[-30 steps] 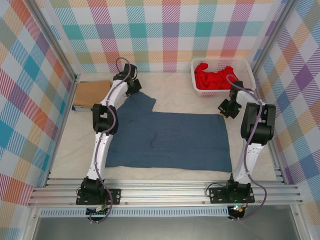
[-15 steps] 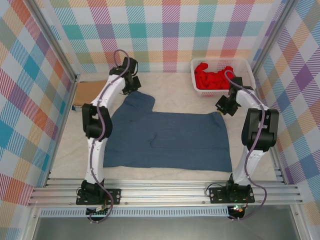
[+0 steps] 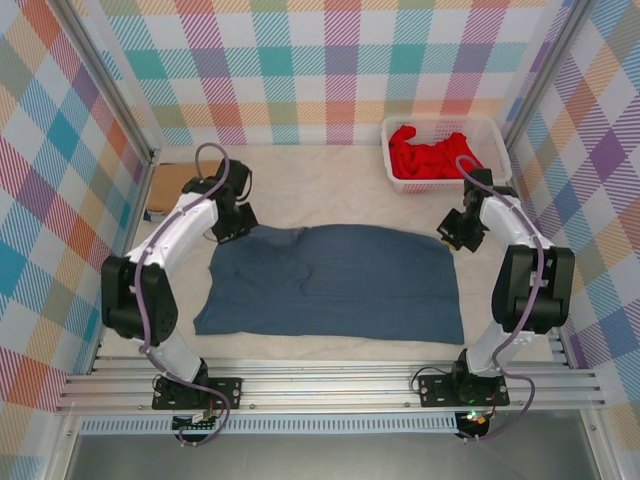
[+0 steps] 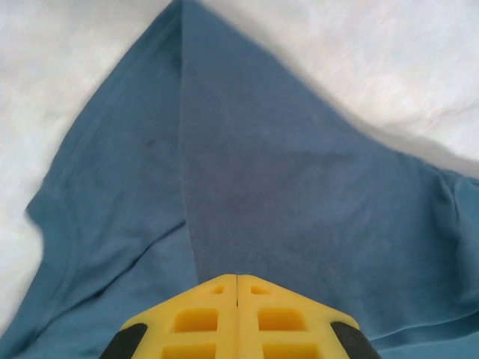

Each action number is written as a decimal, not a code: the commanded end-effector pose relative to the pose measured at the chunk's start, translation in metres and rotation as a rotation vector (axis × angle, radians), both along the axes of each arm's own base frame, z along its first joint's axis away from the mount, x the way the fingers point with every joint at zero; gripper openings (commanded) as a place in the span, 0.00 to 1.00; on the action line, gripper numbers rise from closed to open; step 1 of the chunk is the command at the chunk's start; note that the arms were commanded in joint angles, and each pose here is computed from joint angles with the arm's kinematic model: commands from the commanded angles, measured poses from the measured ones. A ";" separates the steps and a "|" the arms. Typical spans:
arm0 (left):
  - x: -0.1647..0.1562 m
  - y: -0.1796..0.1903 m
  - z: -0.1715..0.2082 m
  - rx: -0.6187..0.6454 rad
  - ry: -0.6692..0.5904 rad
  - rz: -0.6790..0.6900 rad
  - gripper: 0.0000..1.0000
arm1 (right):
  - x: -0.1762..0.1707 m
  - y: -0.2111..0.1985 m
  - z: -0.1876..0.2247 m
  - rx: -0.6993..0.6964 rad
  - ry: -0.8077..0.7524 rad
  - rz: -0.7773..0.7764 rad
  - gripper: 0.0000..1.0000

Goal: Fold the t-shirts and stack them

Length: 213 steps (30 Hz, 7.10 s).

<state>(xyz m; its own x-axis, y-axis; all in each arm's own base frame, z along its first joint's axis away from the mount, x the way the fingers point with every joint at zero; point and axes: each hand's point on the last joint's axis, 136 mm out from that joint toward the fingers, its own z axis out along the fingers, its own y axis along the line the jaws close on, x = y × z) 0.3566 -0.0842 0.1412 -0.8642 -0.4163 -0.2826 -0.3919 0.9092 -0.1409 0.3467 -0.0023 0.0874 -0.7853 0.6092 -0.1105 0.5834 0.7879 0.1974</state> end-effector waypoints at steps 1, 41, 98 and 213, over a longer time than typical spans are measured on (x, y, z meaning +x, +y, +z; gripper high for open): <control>-0.029 0.009 0.017 0.001 -0.020 0.038 0.00 | -0.029 -0.002 0.001 -0.018 0.057 -0.026 0.00; -0.157 0.035 -0.014 -0.001 0.115 0.133 0.00 | -0.105 -0.012 -0.025 -0.082 0.258 -0.031 0.00; -0.159 0.038 -0.093 0.251 0.223 0.015 0.00 | -0.100 -0.029 -0.044 -0.174 0.319 -0.030 0.00; 0.115 -0.099 -0.032 -0.343 -0.055 0.336 0.30 | -0.063 0.106 -0.003 0.214 0.081 0.226 0.38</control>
